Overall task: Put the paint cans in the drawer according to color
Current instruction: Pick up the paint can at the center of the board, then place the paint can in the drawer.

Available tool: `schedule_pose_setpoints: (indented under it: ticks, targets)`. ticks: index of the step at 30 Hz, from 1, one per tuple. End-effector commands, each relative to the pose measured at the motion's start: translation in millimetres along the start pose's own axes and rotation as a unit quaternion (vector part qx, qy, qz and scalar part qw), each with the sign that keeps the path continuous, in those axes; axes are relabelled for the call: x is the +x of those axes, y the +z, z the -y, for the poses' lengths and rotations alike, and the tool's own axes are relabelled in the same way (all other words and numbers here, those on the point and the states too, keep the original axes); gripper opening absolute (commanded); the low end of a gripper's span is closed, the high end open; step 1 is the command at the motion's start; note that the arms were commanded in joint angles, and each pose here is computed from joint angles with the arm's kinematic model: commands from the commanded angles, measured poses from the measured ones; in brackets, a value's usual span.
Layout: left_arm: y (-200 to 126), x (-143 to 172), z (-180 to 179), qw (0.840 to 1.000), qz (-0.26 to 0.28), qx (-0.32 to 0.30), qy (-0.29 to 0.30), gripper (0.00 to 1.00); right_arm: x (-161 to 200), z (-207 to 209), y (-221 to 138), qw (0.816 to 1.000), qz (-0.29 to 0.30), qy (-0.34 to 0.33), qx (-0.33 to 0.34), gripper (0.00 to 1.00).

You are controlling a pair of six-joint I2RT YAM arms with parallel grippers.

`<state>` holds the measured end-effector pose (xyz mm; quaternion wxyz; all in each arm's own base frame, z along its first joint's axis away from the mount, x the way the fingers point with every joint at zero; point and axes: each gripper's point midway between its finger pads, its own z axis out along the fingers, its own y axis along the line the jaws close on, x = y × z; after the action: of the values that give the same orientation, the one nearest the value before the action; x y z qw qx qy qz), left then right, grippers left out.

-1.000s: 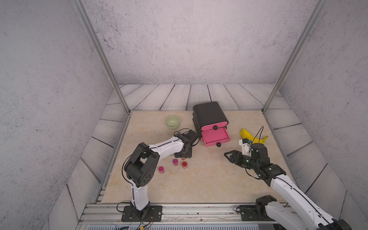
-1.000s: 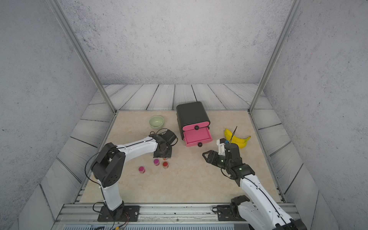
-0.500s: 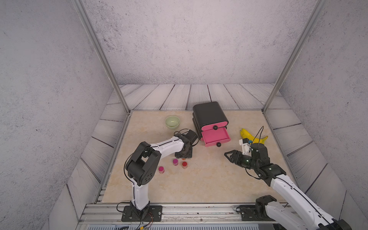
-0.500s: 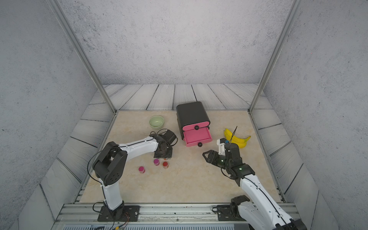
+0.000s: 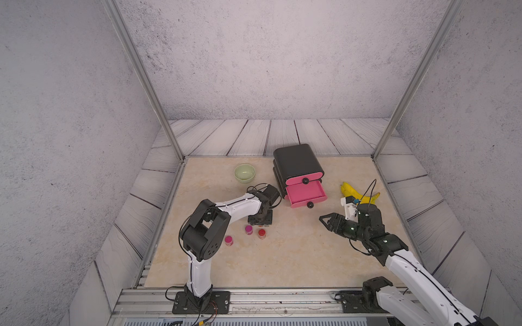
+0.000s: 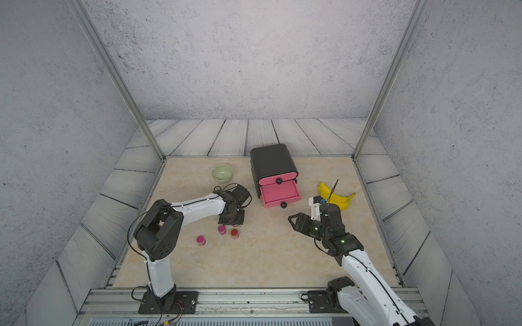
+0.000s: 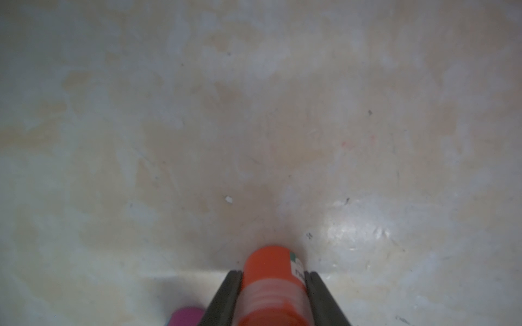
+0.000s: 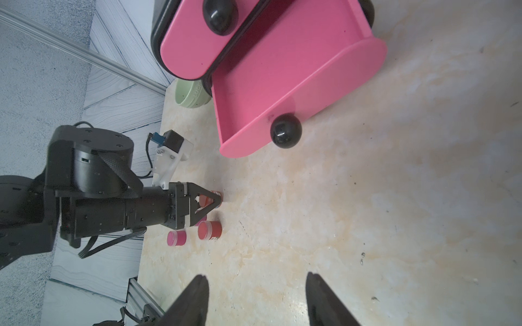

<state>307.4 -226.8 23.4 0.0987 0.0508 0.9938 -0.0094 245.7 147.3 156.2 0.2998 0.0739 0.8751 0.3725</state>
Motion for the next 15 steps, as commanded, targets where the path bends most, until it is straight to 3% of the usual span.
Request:
schedule_pose_setpoints:
  ticks: [1,4,8,11,15]
  targets:
    - [-31,-12,8,0.999,0.023,0.033,-0.001,0.31,-7,-6,-9,1.0,0.016,-0.018,0.004,0.59]
    - [-65,-26,28,0.993,0.066,0.101,0.009,0.29,-7,0,-18,0.999,0.027,-0.029,0.027,0.59]
    - [-128,-53,66,0.965,0.152,0.213,0.03,0.28,-16,19,-41,0.992,0.084,-0.035,0.091,0.59]
    - [-166,-72,91,0.946,0.208,0.242,0.05,0.28,-23,25,-58,0.984,0.138,-0.038,0.105,0.59]
    - [-183,-94,116,0.938,0.261,0.214,0.081,0.28,-23,27,-69,0.98,0.166,-0.039,0.106,0.59]
